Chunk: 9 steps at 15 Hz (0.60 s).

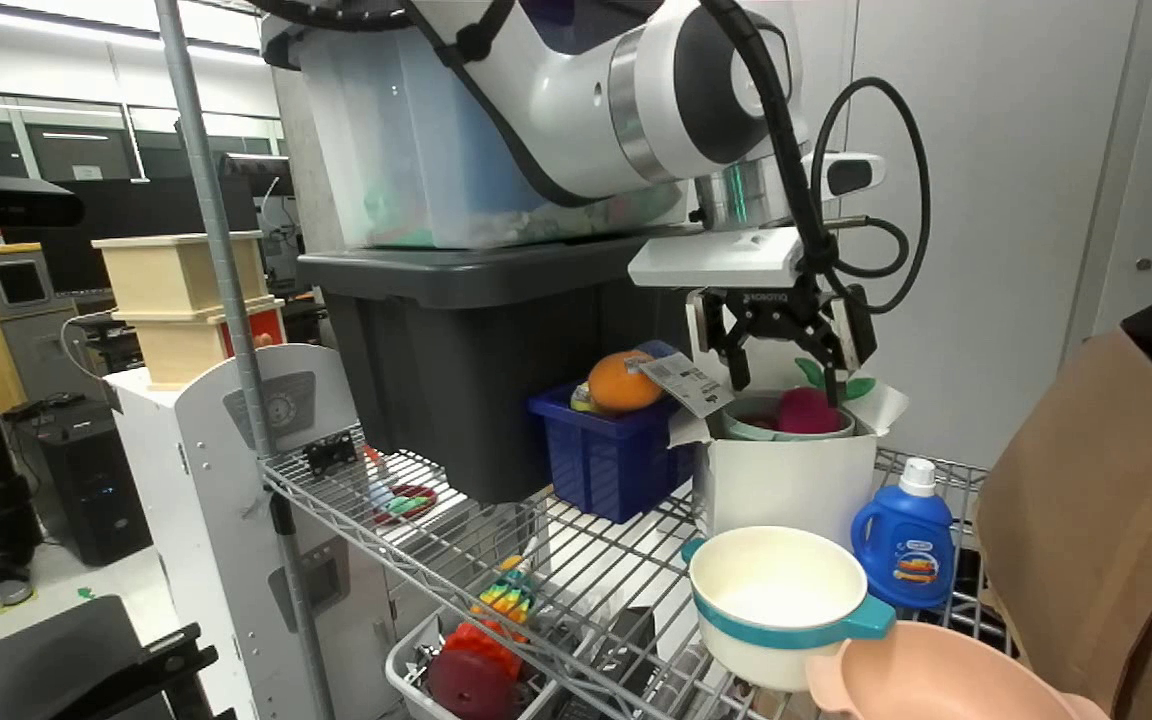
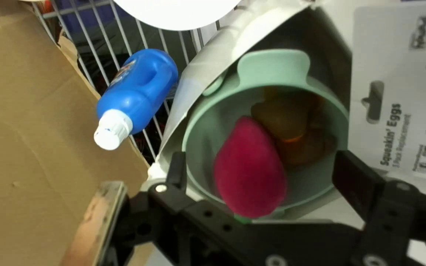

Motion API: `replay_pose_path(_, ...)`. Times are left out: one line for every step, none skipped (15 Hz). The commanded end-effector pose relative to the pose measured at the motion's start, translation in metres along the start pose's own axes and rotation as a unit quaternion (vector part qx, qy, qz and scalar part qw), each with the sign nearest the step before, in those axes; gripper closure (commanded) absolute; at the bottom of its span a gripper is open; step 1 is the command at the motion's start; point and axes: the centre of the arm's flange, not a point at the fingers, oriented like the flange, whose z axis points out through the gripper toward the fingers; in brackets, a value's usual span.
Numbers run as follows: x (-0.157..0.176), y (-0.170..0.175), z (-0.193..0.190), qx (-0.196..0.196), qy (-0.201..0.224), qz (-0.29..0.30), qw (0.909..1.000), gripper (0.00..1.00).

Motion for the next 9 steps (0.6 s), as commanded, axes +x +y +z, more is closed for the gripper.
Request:
replay_pose_path(-0.0126, -0.0062, 0.0148, 0.004, 0.001, -0.01, 0.9999, 0.0)
replay_pose_path(-0.0146, -0.0084, 0.0177, 0.004, -0.001, -0.01, 0.9999, 0.0)
replay_pose_path(-0.0163, -0.01, 0.0204, 0.004, -0.001, -0.012, 0.9999, 0.0)
replay_pose_path(-0.0178, -0.0112, 0.0223, 0.004, -0.003, -0.013, 0.9999, 0.03)
replay_pose_path(-0.0184, -0.012, 0.0238, 0.003, -0.003, -0.013, 0.9999, 0.19)
replay_pose_path(-0.0193, -0.0119, 0.0247, 0.003, -0.003, -0.014, 0.9999, 0.28)
replay_pose_path(-0.0197, -0.0107, 0.0244, 0.003, -0.003, -0.015, 0.9999, 0.29)
replay_pose_path(-0.0191, -0.0089, 0.0242, 0.001, -0.002, -0.015, 0.9999, 0.36)
replay_pose_path(-0.0186, -0.0057, 0.0234, 0.0, -0.002, -0.014, 0.9999, 0.43)
